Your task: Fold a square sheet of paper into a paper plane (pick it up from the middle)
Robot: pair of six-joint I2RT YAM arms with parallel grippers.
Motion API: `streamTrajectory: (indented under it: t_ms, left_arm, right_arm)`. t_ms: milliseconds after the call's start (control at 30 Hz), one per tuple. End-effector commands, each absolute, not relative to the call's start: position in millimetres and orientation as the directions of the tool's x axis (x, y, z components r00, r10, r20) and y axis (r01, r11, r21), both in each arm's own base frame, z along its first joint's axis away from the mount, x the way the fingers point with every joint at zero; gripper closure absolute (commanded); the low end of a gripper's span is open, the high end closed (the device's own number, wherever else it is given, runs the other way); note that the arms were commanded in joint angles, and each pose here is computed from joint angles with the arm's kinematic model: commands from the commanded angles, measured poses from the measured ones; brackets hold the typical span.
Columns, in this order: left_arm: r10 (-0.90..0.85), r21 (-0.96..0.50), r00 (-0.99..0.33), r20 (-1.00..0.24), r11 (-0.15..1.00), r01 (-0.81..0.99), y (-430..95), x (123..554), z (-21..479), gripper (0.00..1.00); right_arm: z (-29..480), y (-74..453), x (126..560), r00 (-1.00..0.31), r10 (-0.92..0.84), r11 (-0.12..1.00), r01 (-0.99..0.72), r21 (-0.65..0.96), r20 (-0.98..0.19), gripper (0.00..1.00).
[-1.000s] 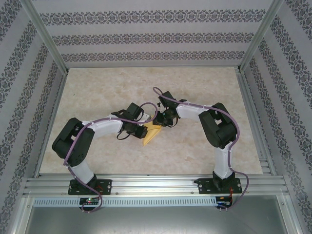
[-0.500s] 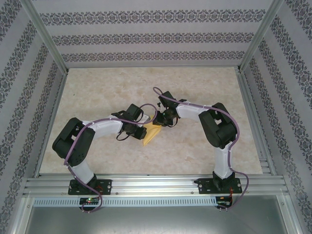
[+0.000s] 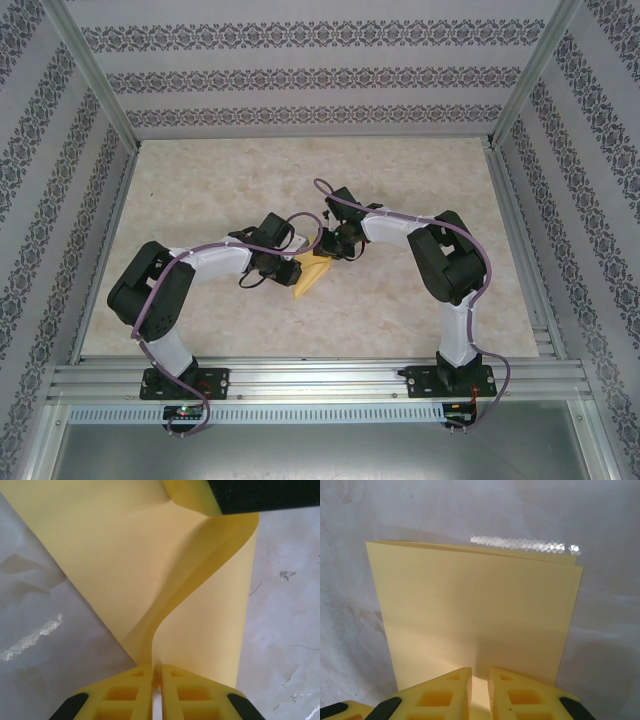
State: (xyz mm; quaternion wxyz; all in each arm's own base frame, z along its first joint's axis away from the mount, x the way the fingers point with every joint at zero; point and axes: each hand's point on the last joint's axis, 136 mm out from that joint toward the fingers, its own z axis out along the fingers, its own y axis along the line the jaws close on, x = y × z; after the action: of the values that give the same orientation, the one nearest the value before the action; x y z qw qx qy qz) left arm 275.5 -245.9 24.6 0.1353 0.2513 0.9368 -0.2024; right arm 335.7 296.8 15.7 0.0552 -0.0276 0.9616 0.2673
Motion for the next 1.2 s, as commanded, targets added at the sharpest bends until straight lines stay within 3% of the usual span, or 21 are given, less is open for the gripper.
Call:
streamTrajectory:
  t_ms: [0,733,1167]
  left_arm:
    - [0.423,-0.3,-0.821,-0.385,0.784,0.544,-247,286,23,0.87]
    - [0.429,-0.317,-0.801,-0.419,0.757,0.571,-255,291,34,0.85]
    - [0.444,-0.262,-0.814,-0.374,0.792,0.552,-246,295,17,0.86]
  right_arm:
    - [5,297,333,-0.993,-0.036,0.872,-0.089,0.482,-0.117,0.82]
    - [0,296,333,-0.994,-0.031,0.874,-0.078,0.479,-0.106,0.82]
    - [1,297,334,-0.994,-0.028,0.872,-0.077,0.483,-0.108,0.82]
